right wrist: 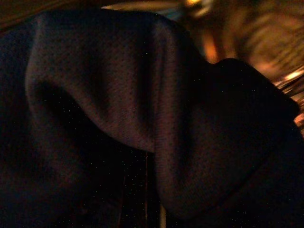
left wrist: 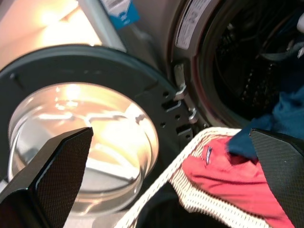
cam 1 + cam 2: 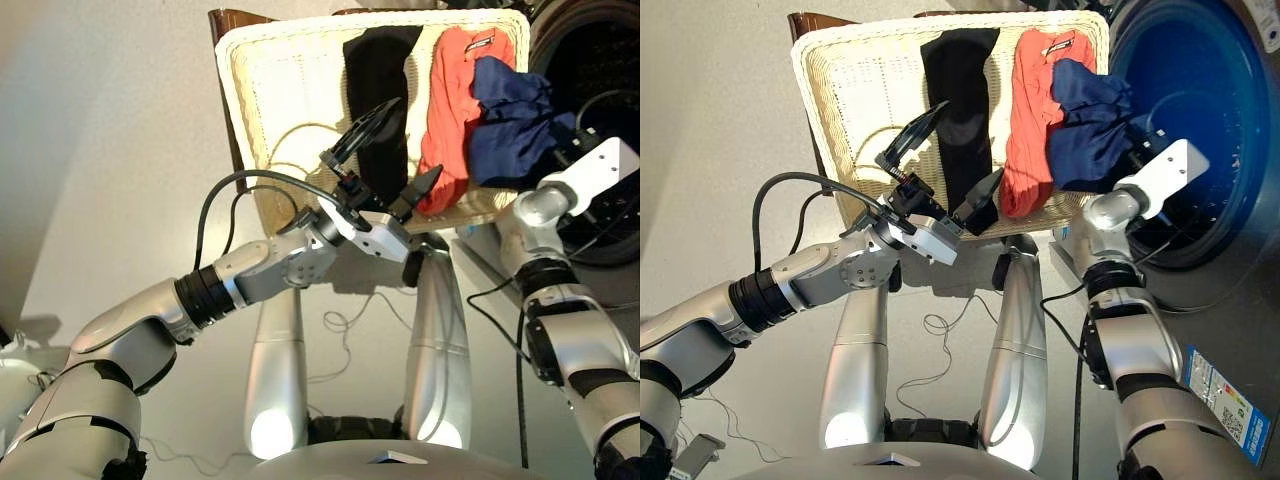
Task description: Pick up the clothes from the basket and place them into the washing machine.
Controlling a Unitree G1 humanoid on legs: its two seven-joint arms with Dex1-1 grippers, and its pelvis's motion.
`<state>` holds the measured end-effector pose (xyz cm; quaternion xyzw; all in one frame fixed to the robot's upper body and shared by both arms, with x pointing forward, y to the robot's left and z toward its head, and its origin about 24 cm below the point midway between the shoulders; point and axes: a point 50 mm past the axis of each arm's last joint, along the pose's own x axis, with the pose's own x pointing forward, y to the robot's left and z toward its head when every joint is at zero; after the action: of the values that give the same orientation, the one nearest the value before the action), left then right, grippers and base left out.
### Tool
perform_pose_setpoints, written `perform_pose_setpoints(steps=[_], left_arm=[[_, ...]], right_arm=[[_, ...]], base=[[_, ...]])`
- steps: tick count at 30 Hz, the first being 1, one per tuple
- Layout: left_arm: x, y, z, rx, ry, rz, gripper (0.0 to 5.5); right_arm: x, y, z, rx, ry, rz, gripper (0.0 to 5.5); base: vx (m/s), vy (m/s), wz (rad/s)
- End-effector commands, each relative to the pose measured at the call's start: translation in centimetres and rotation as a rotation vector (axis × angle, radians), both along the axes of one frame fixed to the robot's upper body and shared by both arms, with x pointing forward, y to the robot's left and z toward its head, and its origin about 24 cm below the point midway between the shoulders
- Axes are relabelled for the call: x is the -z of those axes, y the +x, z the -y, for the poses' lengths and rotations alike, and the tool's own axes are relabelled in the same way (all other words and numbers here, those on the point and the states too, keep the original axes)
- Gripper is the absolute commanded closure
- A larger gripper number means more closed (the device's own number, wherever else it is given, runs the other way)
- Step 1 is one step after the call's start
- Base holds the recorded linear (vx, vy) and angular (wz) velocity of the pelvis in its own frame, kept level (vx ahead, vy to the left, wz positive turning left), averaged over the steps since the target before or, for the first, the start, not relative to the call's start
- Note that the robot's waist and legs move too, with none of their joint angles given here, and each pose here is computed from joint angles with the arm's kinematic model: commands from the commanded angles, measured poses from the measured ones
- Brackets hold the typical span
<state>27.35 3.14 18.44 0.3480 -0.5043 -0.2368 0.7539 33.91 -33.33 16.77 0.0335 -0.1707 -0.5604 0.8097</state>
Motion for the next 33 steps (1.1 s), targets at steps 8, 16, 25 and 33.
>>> perform_pose_setpoints(steps=[8, 16, 25, 33], left_arm=[[-2.4, -2.5, -0.5, 0.146, -0.070, 0.024, 0.00], [-2.7, -2.7, -0.7, 0.151, -0.083, 0.014, 0.00], [-2.6, -2.4, -0.8, 0.136, -0.108, -0.011, 0.00], [-1.0, -0.8, -1.2, 0.054, -0.217, -0.161, 0.00]], right_arm=[[-7.0, -7.3, 10.9, 0.357, -0.012, 0.103, 5.50], [-8.2, -9.8, 13.0, 0.491, 0.030, 0.102, 5.50], [-6.8, -5.4, 9.5, 0.231, 0.040, 0.158, 0.00], [-4.1, -1.0, -3.5, -0.299, -0.169, 0.294, 0.00]], base=[[0.000, 0.000, 0.000], [0.000, 0.000, 0.000], [0.000, 0.000, 0.000], [0.000, 0.000, 0.000]])
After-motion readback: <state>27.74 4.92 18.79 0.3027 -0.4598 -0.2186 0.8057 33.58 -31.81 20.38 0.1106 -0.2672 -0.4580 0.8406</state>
